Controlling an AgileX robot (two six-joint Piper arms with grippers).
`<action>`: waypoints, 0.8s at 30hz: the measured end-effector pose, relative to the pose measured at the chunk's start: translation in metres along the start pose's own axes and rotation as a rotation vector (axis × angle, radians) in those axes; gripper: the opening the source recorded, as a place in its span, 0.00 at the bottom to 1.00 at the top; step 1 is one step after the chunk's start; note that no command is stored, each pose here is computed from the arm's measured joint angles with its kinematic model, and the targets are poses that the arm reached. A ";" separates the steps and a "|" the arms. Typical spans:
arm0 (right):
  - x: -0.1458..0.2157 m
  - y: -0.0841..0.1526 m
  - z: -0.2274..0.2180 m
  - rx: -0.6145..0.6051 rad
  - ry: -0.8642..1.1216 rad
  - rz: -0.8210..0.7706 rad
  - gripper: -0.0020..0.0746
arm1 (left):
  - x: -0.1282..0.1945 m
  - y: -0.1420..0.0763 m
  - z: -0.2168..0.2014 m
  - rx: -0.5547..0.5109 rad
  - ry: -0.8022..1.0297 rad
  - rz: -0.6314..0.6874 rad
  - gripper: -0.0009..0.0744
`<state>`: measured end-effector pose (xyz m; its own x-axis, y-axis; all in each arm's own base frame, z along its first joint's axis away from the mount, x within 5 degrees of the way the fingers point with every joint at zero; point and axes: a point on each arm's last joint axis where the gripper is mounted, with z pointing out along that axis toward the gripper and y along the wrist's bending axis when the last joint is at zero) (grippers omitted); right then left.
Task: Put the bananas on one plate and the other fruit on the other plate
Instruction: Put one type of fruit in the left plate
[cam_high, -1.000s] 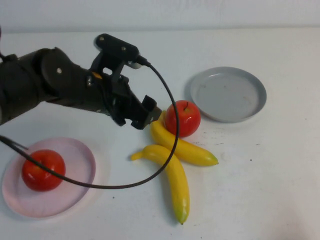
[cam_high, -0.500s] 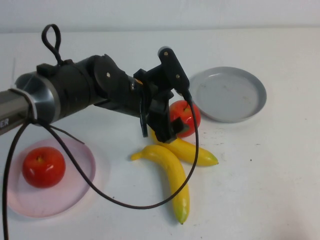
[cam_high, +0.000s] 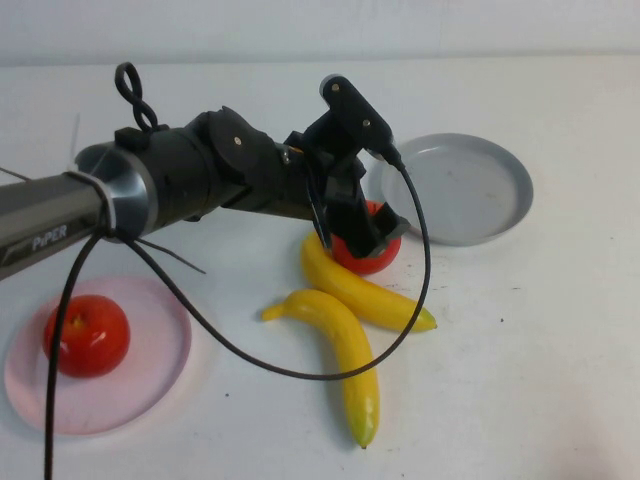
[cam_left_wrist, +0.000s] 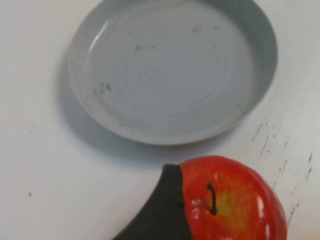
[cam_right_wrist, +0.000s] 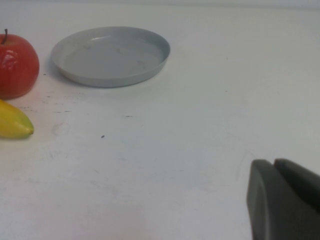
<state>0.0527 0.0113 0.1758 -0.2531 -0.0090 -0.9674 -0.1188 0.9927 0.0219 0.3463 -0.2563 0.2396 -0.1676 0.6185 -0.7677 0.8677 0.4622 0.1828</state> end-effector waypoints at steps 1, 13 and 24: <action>0.000 0.000 0.000 0.000 0.000 0.000 0.01 | -0.001 0.001 0.002 -0.001 -0.001 -0.013 0.90; 0.000 0.000 0.000 0.000 0.000 0.000 0.01 | -0.003 0.009 0.007 0.038 0.023 -0.133 0.90; 0.000 0.000 0.000 0.000 0.000 0.000 0.01 | 0.018 0.018 0.021 0.044 0.075 -0.184 0.90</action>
<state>0.0527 0.0113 0.1758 -0.2531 -0.0090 -0.9674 -0.1188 0.9927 0.0219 0.3691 -0.2503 0.2157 -0.3580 0.5729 -0.7373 0.8389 0.5440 0.0154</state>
